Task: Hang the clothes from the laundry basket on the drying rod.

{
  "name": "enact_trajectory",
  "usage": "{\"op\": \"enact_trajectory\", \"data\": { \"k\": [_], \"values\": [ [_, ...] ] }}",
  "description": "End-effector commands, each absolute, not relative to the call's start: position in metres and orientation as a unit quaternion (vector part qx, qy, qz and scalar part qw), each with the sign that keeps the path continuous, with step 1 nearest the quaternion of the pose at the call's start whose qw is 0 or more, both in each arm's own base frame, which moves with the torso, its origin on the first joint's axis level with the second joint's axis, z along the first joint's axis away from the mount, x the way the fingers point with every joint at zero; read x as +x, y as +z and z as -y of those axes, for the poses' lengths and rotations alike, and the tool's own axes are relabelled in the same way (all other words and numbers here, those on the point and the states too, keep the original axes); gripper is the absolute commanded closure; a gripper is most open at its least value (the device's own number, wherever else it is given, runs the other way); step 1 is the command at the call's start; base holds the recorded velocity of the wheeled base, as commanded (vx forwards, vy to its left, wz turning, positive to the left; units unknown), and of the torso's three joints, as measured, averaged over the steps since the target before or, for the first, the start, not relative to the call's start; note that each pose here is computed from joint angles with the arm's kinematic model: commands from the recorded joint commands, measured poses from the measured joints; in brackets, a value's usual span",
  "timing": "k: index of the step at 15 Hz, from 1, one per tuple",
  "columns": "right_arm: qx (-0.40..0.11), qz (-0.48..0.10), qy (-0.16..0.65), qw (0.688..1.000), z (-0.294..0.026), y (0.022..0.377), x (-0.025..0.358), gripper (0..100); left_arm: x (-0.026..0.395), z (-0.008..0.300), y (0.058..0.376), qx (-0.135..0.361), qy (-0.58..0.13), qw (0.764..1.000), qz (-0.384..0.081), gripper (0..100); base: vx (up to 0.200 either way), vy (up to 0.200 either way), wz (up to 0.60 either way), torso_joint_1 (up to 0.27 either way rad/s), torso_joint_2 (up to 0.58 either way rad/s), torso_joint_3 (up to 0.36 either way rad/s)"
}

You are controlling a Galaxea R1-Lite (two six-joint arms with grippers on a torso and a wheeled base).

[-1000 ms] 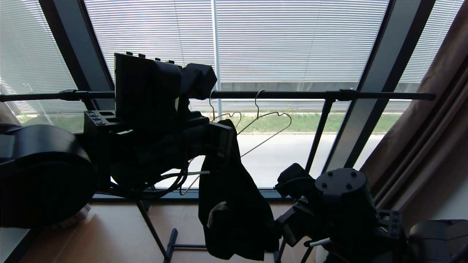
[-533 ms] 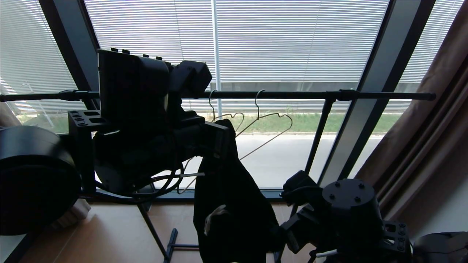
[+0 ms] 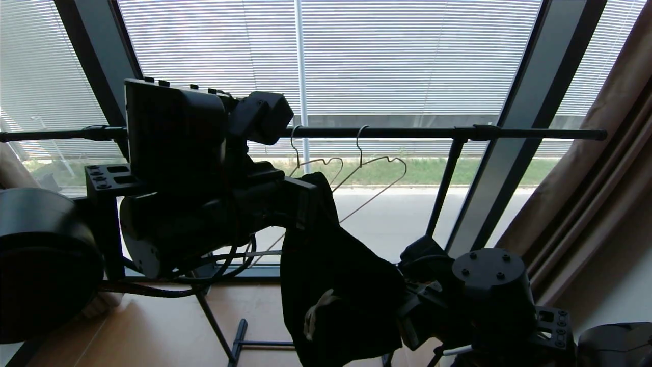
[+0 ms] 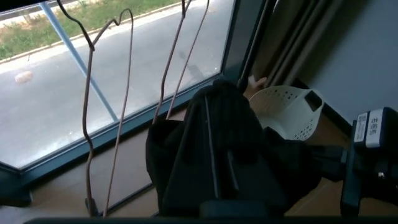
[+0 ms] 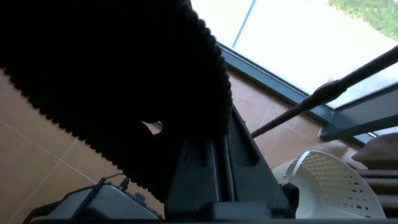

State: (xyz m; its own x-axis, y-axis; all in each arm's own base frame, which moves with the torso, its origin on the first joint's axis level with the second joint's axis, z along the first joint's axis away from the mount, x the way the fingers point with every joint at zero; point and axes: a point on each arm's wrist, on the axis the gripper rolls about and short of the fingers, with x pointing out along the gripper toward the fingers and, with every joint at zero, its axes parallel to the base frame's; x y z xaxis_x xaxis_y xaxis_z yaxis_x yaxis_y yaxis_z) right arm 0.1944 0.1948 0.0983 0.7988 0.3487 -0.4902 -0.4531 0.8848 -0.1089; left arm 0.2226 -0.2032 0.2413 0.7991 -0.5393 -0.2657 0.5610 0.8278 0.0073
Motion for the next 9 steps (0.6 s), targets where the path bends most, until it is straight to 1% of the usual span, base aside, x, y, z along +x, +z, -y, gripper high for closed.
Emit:
{"op": "enact_trajectory", "data": {
  "k": [1,2,5,6,9],
  "values": [
    [-0.093,-0.232,0.191,0.949,-0.186,0.103,0.201,100,0.218,0.195,0.237,0.040,-0.293,0.947,-0.127,100,0.000,0.000,0.00,0.000,0.00,0.000],
    [-0.062,-0.215,0.171,0.959,-0.176,0.112,0.207,100,0.217,0.189,0.230,0.043,-0.297,0.944,-0.136,100,0.000,0.000,0.00,0.000,0.00,0.000],
    [-0.028,-0.172,0.147,0.974,-0.163,0.133,0.219,100,0.211,0.180,0.219,0.053,-0.306,0.938,-0.155,100,0.000,0.000,0.00,0.000,0.00,0.000],
    [-0.025,-0.167,0.147,0.975,-0.163,0.136,0.220,100,0.209,0.179,0.218,0.054,-0.308,0.937,-0.155,0,0.000,0.000,0.00,0.000,0.00,0.000],
    [-0.011,-0.149,0.137,0.979,-0.157,0.147,0.223,100,0.191,0.164,0.216,0.055,-0.310,0.936,-0.156,0,0.000,0.000,0.00,0.000,0.00,0.000]
  ]
}}
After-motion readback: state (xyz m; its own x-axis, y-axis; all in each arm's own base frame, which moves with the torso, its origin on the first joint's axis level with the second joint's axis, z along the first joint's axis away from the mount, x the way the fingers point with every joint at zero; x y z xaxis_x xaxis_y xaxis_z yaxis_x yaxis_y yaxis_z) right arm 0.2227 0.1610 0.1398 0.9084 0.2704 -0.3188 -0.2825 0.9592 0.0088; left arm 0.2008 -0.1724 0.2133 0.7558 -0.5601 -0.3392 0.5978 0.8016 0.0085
